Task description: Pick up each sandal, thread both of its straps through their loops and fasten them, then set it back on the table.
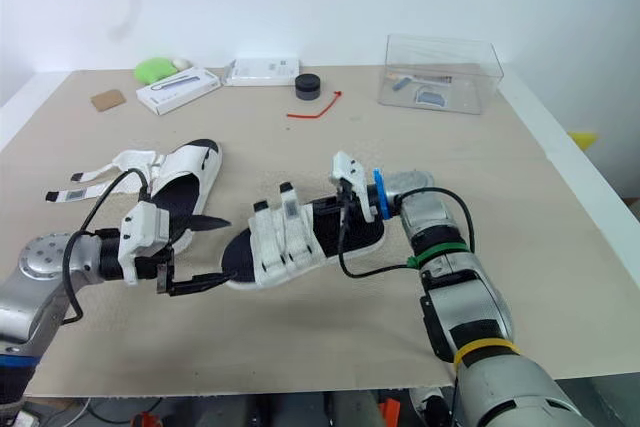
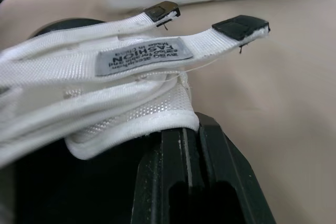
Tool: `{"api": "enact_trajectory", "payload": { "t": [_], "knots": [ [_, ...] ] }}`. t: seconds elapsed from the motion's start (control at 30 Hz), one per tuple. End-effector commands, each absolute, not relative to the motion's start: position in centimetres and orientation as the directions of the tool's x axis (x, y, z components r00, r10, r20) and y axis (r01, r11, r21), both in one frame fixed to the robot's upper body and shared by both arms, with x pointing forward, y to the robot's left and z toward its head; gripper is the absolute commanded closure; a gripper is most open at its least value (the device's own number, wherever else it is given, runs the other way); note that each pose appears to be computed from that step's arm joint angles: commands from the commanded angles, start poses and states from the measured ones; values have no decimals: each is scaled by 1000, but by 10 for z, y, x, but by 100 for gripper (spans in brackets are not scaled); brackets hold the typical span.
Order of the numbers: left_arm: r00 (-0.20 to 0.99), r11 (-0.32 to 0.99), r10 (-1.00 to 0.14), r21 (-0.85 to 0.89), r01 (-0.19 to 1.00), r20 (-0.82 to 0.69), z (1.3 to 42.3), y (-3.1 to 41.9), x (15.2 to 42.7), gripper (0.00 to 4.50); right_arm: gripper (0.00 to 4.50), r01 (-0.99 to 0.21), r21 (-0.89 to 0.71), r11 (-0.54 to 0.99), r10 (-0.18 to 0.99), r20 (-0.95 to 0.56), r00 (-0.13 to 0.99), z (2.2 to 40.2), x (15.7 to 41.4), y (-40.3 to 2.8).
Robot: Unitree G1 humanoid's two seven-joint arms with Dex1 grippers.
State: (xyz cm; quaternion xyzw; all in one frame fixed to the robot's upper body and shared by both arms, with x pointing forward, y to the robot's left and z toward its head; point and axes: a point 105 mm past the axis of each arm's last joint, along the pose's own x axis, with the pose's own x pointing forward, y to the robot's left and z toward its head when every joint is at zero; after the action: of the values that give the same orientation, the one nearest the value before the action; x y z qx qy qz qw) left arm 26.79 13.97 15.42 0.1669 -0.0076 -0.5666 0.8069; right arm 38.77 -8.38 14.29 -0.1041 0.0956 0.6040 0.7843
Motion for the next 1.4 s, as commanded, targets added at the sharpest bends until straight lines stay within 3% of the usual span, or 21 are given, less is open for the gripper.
{"api": "enact_trajectory", "payload": {
  "t": [0.03, 0.13, 0.23, 0.4, 0.57, 0.87, 0.9, 0.93, 1.17, 1.3, 1.4],
  "knots": [
    [385, 344, -916, 275, 898, -112, 166, 136, 269, 0, 433, -831, -40, 554, 829, -65, 556, 191, 412, -118],
    [373, 334, -920, 261, 906, -119, 161, 129, 265, 0, 433, -591, 24, 806, 592, -23, 806, 193, 423, -160],
    [371, 335, -922, 251, 908, -109, 161, 125, 263, 0, 433, -296, 91, 951, 298, 0, 955, 191, 424, -202],
    [348, 319, -934, 257, 912, -75, 166, 115, 263, 0, 433, 72, 170, 983, -66, -44, 997, 175, 405, -242],
    [289, 253, -953, 281, 926, -94, 163, 110, 257, 0, 433, 149, 166, 975, -132, -112, 985, 158, 395, -245],
    [315, 272, -944, 313, 910, -97, 158, 107, 271, 0, 433, 120, 186, 975, -98, -127, 987, 158, 392, -243],
    [310, 267, -946, 311, 912, -98, 157, 106, 270, 0, 371, 92, 169, 981, -72, -122, 990, 159, 392, -240],
    [307, 264, -946, 311, 913, -99, 157, 106, 270, 0, 348, 57, 148, 987, -39, -122, 992, 159, 391, -235],
    [328, 281, -939, 317, 906, -106, 156, 110, 270, 0, 2, -196, 42, 980, 201, -174, 964, 162, 366, -224],
    [385, 335, -918, 325, 884, -99, 154, 114, 272, 0, 2, -397, -63, 916, 371, -249, 895, 164, 332, -235],
    [507, 461, -854, 282, 841, -116, 147, 121, 283, 0, 2, -606, -132, 785, 562, -259, 785, 184, 309, -223]
  ]
}}
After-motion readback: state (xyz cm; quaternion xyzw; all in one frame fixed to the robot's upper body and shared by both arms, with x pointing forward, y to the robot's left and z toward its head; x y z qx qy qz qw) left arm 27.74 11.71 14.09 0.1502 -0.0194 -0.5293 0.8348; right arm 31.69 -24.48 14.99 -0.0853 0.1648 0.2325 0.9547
